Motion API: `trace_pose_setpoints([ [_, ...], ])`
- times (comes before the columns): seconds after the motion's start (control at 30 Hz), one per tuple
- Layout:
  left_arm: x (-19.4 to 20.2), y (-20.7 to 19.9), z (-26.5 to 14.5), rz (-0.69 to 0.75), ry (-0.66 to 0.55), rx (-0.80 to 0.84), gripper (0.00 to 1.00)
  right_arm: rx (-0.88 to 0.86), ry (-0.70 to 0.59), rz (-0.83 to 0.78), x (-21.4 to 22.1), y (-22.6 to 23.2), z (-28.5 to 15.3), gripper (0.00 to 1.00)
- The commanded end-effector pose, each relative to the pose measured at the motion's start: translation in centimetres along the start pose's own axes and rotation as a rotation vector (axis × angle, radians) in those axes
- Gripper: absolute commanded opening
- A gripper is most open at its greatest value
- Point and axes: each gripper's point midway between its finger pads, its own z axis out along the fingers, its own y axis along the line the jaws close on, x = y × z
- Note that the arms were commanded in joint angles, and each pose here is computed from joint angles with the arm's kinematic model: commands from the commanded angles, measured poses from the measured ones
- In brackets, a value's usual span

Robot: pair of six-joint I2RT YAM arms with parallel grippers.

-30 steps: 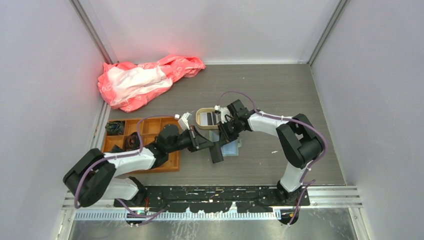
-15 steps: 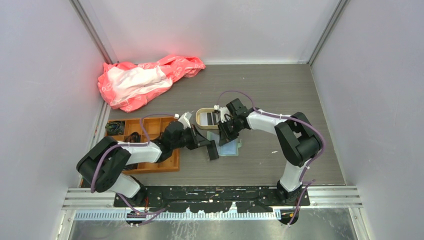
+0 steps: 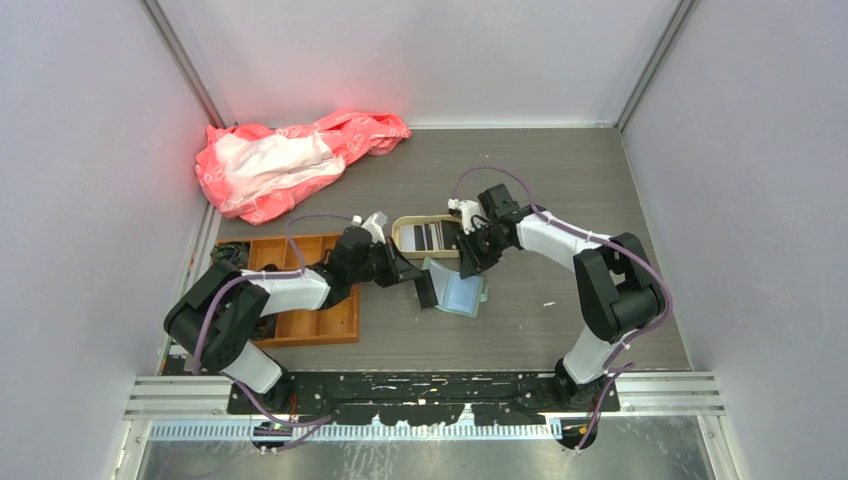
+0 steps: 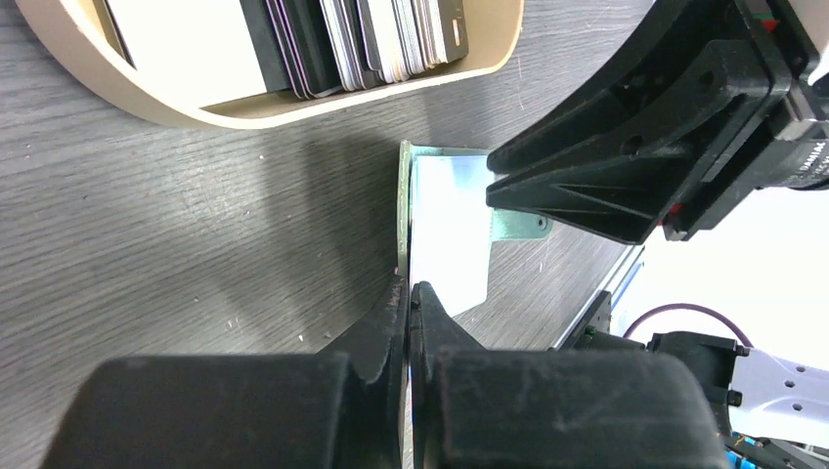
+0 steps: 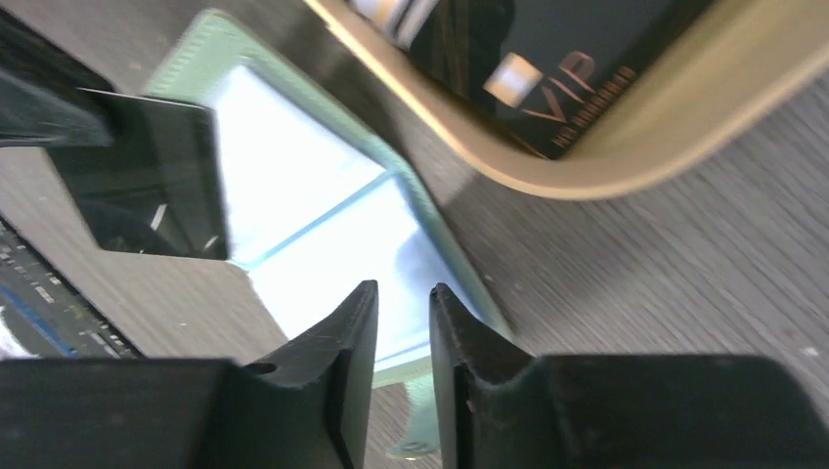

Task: Put the credit cards into the card holder
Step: Insert the credit card into the card holder.

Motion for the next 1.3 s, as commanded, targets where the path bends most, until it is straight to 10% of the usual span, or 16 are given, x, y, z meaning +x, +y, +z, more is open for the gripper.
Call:
trace_pose_setpoints([
  [0.0, -1.3, -1.9, 0.6, 0.034, -0.005, 0.058, 0.00, 0.104, 0.020, -0.037, -0.3, -2.4, -0.7, 0.36],
  [0.3, -2.1, -2.7, 0.4, 0.186, -0.032, 0.105, 0.00, 0.038, 0.110, -0.083, 1.2, -2.3, 0.1, 0.61],
  [0.7, -0.1, -2.9, -1.1, 0.260, 0.006, 0.142, 0.00, -0.104, 0.253, -0.281, 3.0, 2.5, 1.9, 0.33],
  [1.27, 4.1, -1.0, -3.2, 0.398, 0.064, 0.119, 0.00, -0.096, 0.252, -0.463, 1.4, 4.2, 2.2, 0.36],
])
